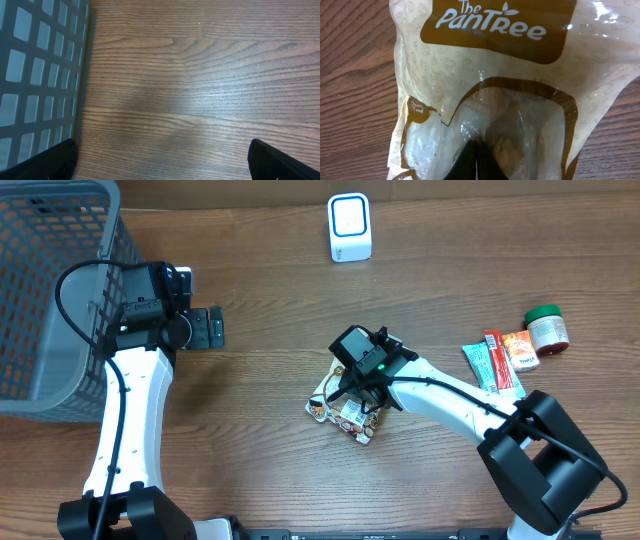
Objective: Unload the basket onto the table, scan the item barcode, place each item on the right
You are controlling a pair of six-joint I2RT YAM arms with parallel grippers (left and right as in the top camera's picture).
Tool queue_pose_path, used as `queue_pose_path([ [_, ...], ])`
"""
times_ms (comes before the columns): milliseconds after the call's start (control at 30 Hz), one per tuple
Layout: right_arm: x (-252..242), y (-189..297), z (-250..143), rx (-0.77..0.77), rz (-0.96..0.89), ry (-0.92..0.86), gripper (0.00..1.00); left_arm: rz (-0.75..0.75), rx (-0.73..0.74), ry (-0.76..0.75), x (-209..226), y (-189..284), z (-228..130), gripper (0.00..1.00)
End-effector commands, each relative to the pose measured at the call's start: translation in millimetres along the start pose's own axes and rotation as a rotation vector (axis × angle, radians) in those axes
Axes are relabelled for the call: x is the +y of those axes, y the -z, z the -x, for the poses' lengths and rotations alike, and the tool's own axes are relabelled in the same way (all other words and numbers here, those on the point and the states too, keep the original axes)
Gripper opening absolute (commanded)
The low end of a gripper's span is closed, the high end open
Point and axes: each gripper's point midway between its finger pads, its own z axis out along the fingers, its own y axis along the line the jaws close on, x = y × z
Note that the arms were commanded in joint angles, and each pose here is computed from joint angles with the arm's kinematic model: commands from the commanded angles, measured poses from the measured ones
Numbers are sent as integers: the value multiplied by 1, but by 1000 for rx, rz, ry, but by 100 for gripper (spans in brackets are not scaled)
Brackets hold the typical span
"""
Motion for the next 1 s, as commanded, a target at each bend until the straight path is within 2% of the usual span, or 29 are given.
queue_pose_path([
  [0,-21,-17,-6,33,-79,-1,4,-9,15,-20,-1,-5,-4,100],
  [333,-35,-2,38,52,-73,204,4,-9,15,-20,-1,-5,-4,100],
  [600,-72,1,83,46,-112,141,4,-9,15,-20,-1,-5,-4,100],
  [800,-90,5,108,51,-107,307,4,-9,15,-20,-1,-5,-4,100],
  [967,-85,18,125,39,-99,432,4,-9,15,-20,-1,-5,-4,100],
])
